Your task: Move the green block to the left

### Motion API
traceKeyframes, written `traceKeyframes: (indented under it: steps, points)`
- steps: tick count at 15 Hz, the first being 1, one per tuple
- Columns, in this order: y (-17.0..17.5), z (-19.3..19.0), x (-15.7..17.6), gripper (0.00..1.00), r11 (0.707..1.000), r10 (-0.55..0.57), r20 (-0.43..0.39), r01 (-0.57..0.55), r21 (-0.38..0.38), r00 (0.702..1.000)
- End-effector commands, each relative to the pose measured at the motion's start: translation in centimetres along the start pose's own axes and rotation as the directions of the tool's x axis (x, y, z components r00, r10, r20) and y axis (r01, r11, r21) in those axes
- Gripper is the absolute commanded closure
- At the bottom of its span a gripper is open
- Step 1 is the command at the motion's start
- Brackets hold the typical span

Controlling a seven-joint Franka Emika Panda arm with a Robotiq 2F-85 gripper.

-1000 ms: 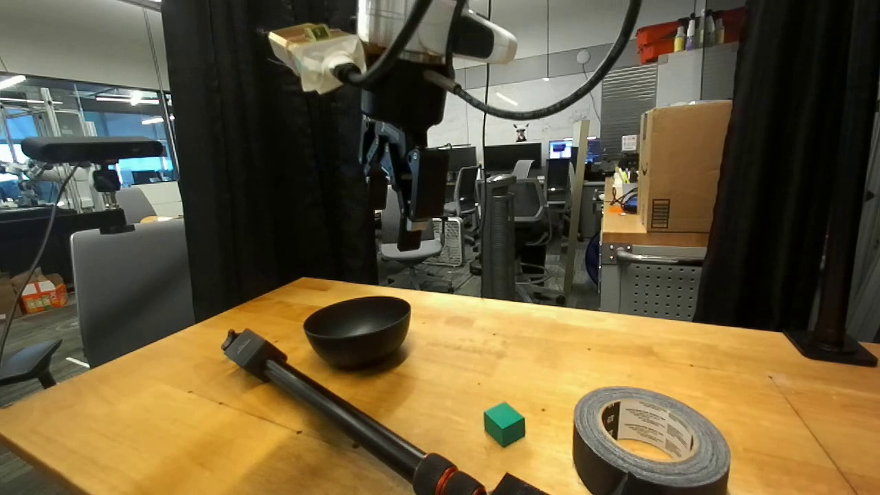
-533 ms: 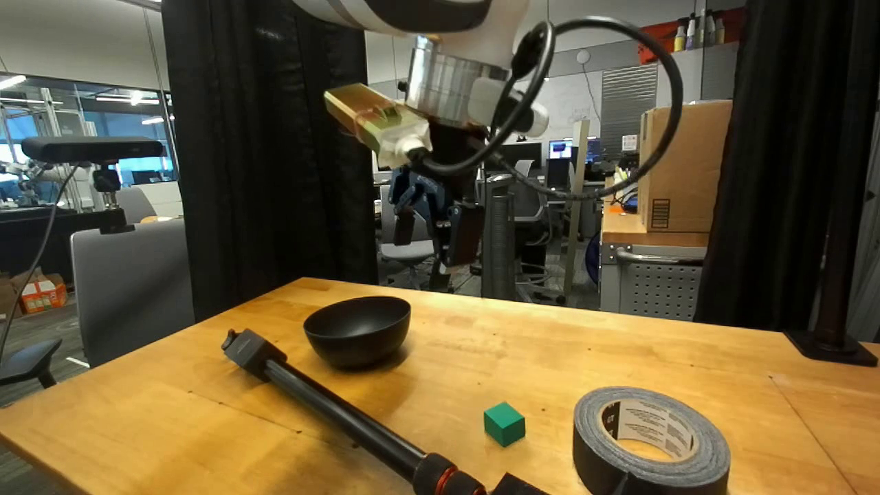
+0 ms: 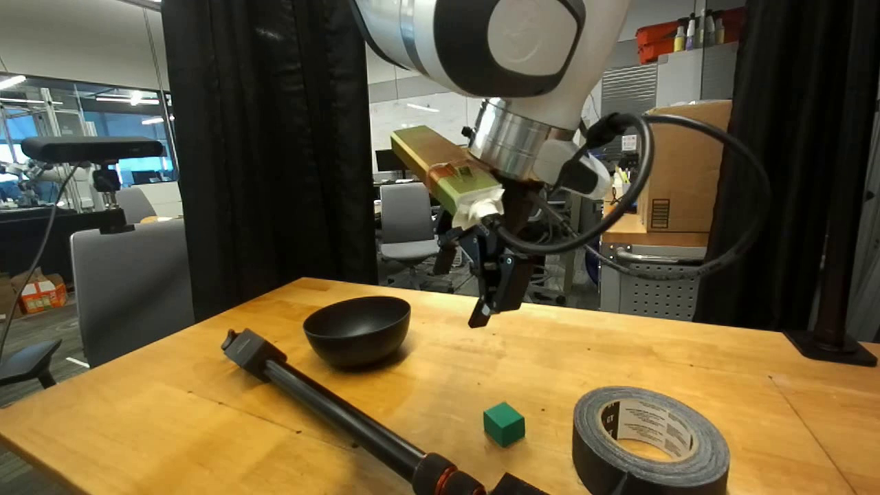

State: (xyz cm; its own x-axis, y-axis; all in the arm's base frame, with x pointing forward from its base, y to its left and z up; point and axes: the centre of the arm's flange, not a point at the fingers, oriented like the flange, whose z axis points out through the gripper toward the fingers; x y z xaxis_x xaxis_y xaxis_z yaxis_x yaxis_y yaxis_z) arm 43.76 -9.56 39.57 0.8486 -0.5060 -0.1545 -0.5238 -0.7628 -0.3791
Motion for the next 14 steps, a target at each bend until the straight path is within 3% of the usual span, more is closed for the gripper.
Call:
traceKeyframes:
  steps: [1, 10, 14]
  points:
    - [1.7, 0.6, 1.0, 0.00, 0.999, 0.020, 0.002, -0.020, 0.044, 1.000]
    - [5.3, 3.1, -0.4, 0.00, 0.998, 0.056, 0.043, -0.057, 0.009, 0.997]
    - [7.5, 3.3, -0.8, 0.00, 0.995, 0.079, 0.025, -0.078, -0.055, 0.997]
